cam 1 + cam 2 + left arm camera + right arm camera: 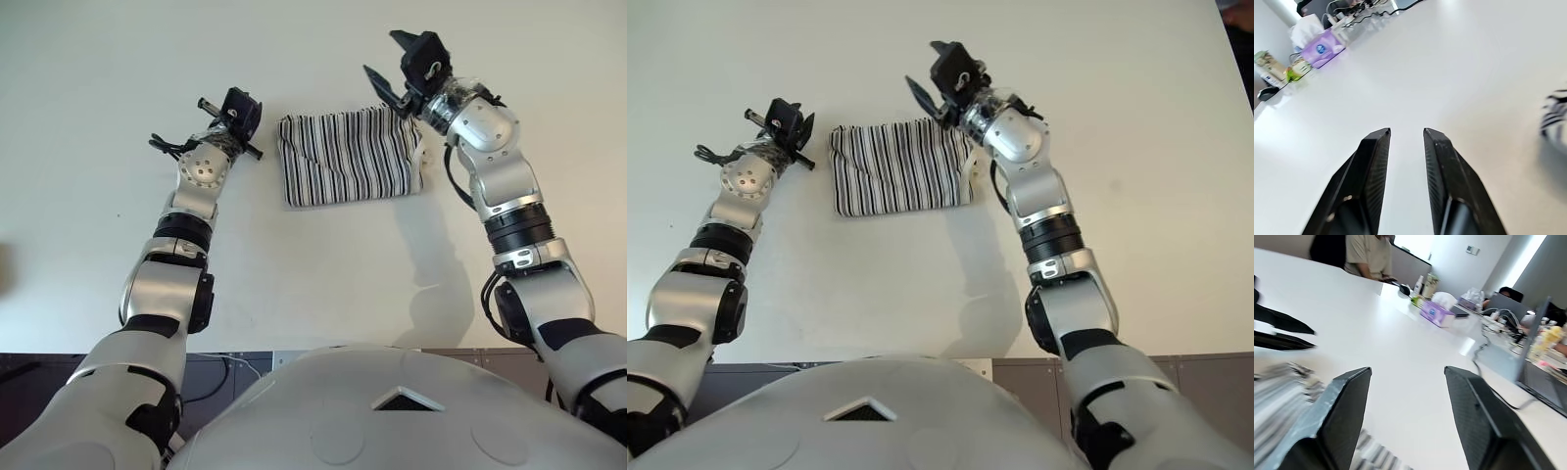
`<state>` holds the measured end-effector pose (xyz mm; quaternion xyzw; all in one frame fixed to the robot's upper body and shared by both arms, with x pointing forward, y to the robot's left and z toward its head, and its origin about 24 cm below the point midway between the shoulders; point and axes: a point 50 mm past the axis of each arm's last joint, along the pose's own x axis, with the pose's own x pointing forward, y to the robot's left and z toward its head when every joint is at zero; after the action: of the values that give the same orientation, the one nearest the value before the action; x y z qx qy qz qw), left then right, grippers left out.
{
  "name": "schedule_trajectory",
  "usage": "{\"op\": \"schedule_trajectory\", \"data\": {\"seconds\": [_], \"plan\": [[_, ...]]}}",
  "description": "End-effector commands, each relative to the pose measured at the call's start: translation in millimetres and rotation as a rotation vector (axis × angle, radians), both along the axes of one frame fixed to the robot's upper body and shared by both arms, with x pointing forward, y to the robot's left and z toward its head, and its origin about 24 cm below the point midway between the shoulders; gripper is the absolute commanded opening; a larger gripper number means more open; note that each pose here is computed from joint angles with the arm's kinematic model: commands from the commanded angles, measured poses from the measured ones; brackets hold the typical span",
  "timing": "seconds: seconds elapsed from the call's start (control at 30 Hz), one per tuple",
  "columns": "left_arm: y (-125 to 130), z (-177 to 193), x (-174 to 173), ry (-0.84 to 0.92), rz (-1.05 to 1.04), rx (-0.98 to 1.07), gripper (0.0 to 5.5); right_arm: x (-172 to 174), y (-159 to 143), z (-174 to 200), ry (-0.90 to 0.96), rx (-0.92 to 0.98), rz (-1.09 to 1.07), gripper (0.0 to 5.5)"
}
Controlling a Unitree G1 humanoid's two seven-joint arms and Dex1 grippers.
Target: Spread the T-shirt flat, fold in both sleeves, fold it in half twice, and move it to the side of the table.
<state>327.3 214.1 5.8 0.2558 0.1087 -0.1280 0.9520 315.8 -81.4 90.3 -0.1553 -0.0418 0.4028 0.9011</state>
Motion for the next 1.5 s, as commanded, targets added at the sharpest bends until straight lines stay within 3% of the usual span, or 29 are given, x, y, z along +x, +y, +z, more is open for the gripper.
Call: {"op": "schedule_trajectory", "data": {"seconds": [0.03,0.1,0.2,0.4,0.5,0.57,0.63,0.73,0.93,1.0,1.07,1.17,1.27,1.37,1.5], "plan": [[14,1,-4,-0.068,0.233,-0.176,1.23,-35,24,-31,0.211,-0.028,0.161,2.74],[13,6,-4,-0.121,0.31,-0.274,1.23,-30,27,-52,0.311,-0.088,0.107,2.74],[-6,10,-8,-0.17,0.309,-0.364,1.23,-9,16,-75,0.481,-0.108,-0.154,2.74],[-26,5,-22,-0.135,0.308,-0.433,1.23,21,-18,-87,0.762,0.16,-0.608,2.74],[-30,5,-23,-0.124,0.309,-0.437,1.23,32,-68,-93,0.918,0.516,-0.977,2.74],[-31,5,-23,-0.123,0.316,-0.442,1.23,32,-114,-91,0.915,0.786,-1.226,2.74],[-31,5,-25,-0.127,0.325,-0.445,1.23,29,-147,-88,0.865,0.922,-1.36,2.74],[-36,9,-25,-0.156,0.332,-0.463,1.23,19,-182,-87,0.793,0.93,-1.467,2.74],[-53,17,-23,-0.193,0.318,-0.498,1.23,25,-210,-61,0.616,0.945,-1.381,2.74],[-52,21,-22,-0.212,0.339,-0.504,1.23,43,-197,-34,0.484,0.964,-1.177,2.74],[-48,33,-16,-0.266,0.423,-0.533,1.23,61,-156,-4,0.327,0.83,-0.938,2.74],[-62,67,1,-0.368,0.467,-0.566,1.23,62,-68,32,-0.078,0.37,-0.754,2.74],[-99,110,9,-0.498,0.326,-0.577,1.23,42,4,48,-0.279,0.303,-0.687,2.74],[-134,130,7,-0.555,0.144,-0.536,1.48,30,30,45,-0.288,0.31,-0.68,2.78],[-139,136,6,-0.575,0.049,-0.495,2.04,29,33,51,-0.305,0.316,-0.673,2.78]]}}
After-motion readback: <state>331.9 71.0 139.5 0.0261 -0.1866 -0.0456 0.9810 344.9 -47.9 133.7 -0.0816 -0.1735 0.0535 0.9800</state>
